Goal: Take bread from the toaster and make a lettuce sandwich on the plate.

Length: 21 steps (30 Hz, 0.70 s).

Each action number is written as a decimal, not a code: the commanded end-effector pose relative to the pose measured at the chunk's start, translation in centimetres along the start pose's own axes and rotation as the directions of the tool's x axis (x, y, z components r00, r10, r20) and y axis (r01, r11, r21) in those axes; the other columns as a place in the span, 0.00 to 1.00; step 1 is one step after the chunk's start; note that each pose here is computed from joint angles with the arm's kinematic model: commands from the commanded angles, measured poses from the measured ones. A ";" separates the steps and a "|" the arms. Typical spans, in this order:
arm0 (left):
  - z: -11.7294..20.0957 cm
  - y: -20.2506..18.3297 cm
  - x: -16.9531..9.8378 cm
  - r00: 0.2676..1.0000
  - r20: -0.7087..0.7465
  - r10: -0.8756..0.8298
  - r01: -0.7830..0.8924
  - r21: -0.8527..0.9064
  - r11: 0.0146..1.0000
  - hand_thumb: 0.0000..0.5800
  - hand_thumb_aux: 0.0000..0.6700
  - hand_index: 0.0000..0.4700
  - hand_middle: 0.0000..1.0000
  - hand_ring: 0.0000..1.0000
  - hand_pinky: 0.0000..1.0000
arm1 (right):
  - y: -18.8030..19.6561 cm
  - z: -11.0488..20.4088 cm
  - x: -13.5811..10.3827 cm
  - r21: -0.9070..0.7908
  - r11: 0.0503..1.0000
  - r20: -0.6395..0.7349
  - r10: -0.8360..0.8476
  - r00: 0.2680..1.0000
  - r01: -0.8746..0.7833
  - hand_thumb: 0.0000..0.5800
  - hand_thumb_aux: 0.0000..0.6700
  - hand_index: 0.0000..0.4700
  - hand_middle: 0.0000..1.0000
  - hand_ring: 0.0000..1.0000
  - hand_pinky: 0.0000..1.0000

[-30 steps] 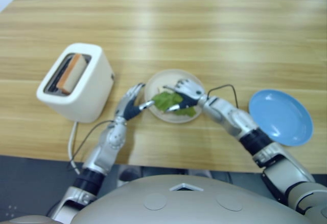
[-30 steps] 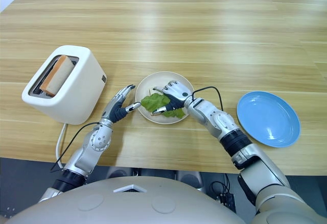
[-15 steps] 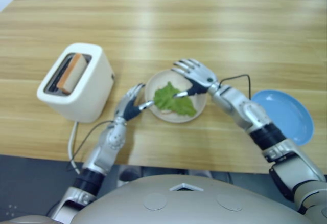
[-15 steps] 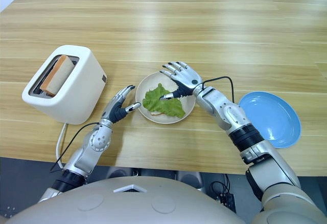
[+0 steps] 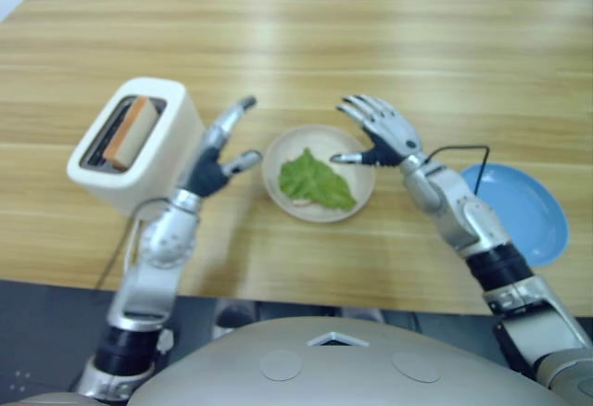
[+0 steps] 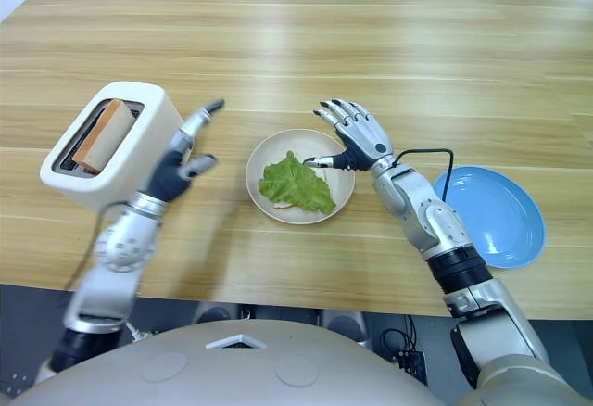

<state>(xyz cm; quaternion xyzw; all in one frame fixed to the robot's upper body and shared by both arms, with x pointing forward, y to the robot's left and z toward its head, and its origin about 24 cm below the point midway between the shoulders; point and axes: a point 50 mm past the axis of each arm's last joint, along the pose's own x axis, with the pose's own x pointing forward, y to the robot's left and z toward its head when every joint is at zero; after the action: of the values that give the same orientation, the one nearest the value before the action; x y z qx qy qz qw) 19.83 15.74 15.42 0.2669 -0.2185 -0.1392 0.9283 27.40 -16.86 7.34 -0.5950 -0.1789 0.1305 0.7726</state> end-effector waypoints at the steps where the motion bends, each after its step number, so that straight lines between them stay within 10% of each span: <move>1: 3.2 5.7 -0.5 0.998 0.053 0.016 -0.006 -0.175 0.984 0.00 0.00 0.00 0.00 0.00 0.00 | 2.6 -0.3 -1.4 0.058 0.998 -0.061 0.037 0.997 -0.034 0.00 0.00 0.00 0.00 0.00 0.00; 9: 1.8 12.3 -3.0 0.975 -0.203 0.095 -0.062 0.165 0.984 0.00 0.00 0.00 0.00 0.00 0.00 | 5.3 0.2 -3.8 0.223 0.975 -0.131 0.036 0.991 -0.006 0.00 0.00 0.00 0.00 0.00 0.00; 21: -6.3 12.7 -6.4 0.796 -0.554 0.246 0.248 0.668 0.702 0.00 0.00 0.00 0.00 0.00 0.00 | -0.4 -2.5 -5.8 0.548 0.726 -0.315 -0.281 0.907 0.415 0.00 0.00 0.00 0.00 0.00 0.00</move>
<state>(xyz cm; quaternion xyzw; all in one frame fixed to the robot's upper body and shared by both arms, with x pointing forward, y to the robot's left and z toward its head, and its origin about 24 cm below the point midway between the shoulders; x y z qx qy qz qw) 18.92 31.11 16.63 0.5973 0.0311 0.0524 0.7997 23.30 -21.29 5.82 -0.2982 -0.1481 -0.0281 0.9425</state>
